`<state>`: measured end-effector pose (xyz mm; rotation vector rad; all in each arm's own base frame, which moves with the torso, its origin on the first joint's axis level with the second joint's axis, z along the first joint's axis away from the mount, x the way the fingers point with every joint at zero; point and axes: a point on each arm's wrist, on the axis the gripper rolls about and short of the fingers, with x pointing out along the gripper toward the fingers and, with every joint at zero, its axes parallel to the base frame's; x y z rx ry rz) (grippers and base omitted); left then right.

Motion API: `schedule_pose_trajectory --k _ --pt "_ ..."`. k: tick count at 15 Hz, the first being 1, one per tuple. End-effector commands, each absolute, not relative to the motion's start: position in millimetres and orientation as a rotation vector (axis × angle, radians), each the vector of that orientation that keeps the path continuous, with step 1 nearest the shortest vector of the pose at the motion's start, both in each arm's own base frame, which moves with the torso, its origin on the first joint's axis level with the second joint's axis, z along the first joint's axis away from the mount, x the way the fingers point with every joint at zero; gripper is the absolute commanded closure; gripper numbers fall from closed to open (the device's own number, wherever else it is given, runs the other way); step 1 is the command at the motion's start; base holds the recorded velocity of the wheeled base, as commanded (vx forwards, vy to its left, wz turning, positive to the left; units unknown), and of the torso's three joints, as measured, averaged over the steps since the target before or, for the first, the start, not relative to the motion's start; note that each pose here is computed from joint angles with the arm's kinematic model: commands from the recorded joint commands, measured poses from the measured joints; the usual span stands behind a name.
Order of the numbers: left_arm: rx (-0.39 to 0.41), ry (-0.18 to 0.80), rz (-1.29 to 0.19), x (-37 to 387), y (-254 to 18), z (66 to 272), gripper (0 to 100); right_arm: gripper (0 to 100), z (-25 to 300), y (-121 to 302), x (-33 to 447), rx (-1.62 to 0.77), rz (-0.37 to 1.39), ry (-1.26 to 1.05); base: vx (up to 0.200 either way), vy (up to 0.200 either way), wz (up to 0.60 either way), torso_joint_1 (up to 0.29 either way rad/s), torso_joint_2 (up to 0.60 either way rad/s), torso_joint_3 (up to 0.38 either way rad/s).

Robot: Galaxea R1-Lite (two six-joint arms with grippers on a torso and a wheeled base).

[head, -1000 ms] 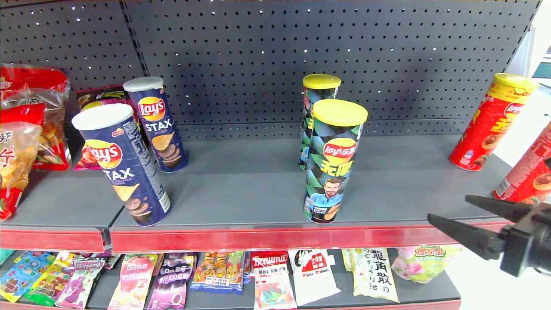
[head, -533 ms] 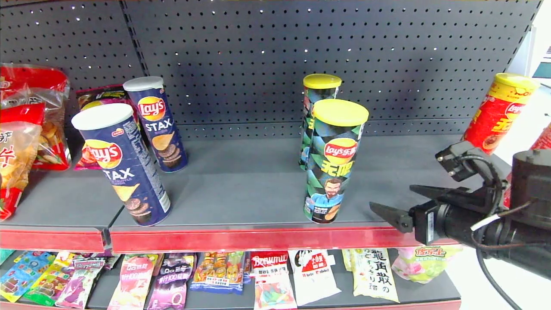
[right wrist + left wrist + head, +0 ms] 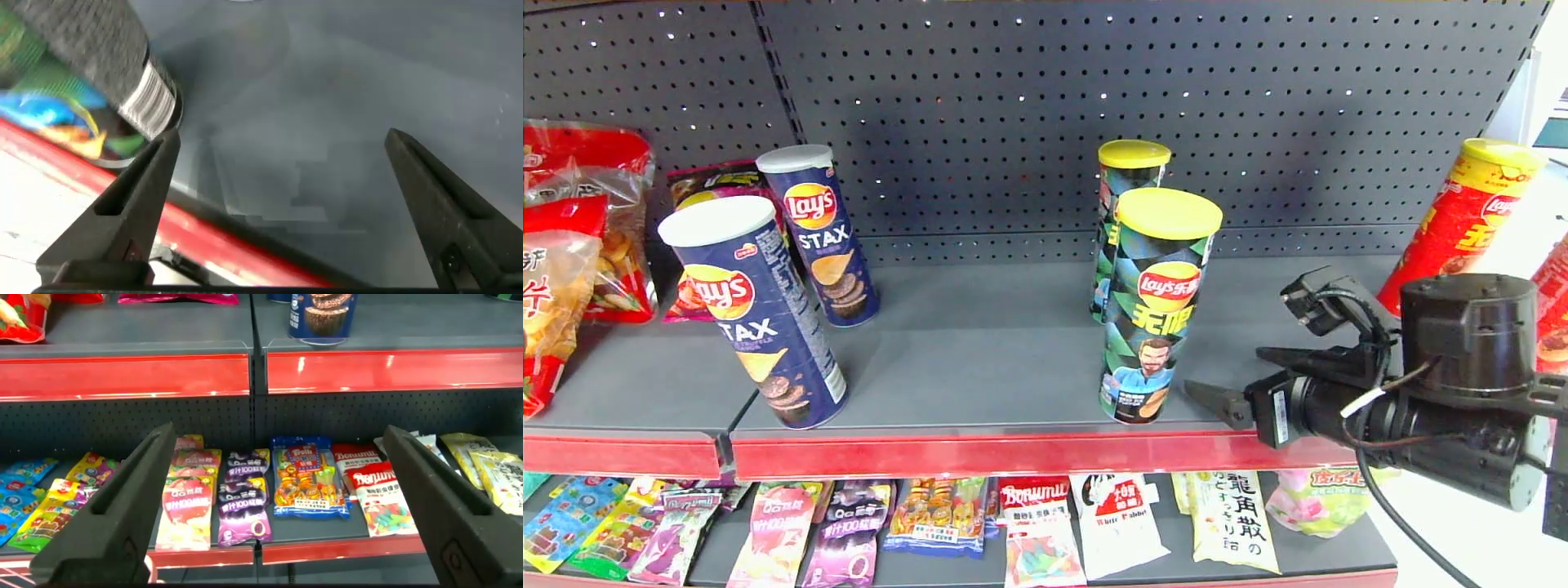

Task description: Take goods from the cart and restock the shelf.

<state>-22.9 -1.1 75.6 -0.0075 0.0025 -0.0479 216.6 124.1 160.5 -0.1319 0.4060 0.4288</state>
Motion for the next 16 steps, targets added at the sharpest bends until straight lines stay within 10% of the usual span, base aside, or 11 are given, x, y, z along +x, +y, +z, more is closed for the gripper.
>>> schedule_pose_trajectory --k 1,16 --pt "-0.008 0.002 -0.048 -23 -1 76 0 0 156 130 226 -0.135 0.429 0.415 0.0 0.0 0.0 0.0 0.0 0.0" --pt "-0.008 0.003 -0.048 -23 -1 76 0 0 149 147 229 -0.178 0.469 0.412 0.0 0.0 0.0 0.0 0.0 0.0"
